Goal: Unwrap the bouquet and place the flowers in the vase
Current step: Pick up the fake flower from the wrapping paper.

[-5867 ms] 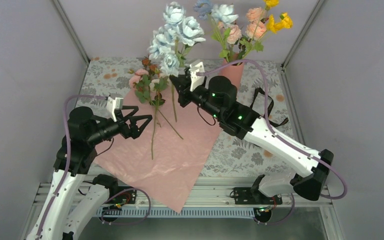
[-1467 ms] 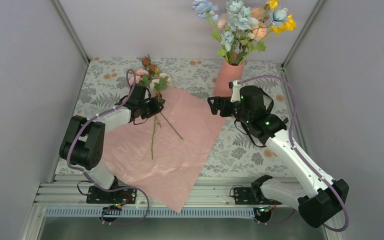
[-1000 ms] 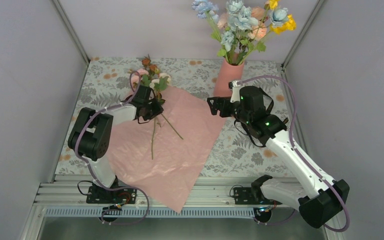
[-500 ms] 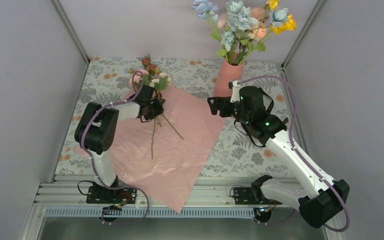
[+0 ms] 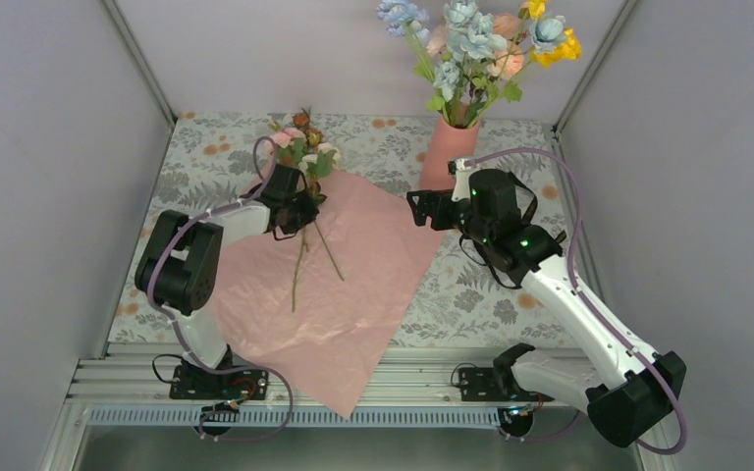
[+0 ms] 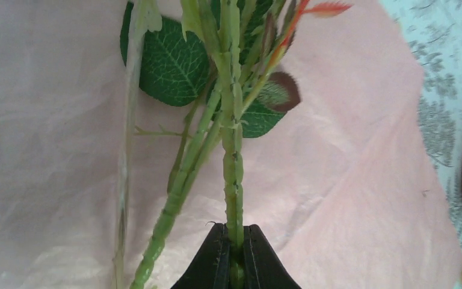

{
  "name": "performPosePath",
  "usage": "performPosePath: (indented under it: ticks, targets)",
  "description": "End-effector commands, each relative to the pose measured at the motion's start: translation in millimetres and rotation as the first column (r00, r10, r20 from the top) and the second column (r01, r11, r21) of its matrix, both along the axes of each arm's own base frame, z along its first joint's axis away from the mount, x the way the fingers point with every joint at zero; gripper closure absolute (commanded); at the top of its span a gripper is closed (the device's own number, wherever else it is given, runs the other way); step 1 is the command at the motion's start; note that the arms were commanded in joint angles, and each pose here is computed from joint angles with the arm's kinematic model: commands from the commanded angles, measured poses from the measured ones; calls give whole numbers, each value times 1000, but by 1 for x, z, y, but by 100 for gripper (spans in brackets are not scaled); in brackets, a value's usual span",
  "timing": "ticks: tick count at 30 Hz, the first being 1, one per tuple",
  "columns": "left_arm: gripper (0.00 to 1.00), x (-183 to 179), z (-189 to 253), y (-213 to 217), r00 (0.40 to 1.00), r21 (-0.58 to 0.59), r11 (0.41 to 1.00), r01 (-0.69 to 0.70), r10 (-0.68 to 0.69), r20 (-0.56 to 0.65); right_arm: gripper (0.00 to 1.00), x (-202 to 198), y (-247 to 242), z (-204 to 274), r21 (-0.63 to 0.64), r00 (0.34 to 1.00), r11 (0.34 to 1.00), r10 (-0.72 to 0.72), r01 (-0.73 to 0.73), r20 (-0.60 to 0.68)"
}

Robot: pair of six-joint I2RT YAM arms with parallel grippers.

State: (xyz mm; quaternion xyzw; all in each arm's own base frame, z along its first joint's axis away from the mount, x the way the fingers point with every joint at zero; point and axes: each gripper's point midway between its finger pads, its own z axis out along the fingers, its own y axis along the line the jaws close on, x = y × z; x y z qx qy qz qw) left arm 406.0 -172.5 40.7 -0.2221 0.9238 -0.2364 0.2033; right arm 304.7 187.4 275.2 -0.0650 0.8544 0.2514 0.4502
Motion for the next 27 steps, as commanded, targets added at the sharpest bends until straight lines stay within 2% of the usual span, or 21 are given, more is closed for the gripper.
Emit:
performPosePath:
  ticks: [1, 15, 22, 27]
  targets:
    - [98, 0, 30, 3, 997, -11, 999, -38, 38, 70, 5, 1, 6, 13, 6, 999, 1000, 15, -16, 38]
    - [98, -18, 88, 15, 969, -21, 999, -34, 38, 245, 0, -16, 31, 20, 101, 987, 982, 154, -158, 40]
    - [98, -36, 134, 7, 919, 37, 995, 94, -101, 381, 0, -17, 41, 25, 183, 984, 967, 173, -176, 34]
    - [98, -60, 169, -5, 842, 46, 973, 226, -219, 493, 4, -20, 60, 24, 238, 968, 939, 251, -246, 11]
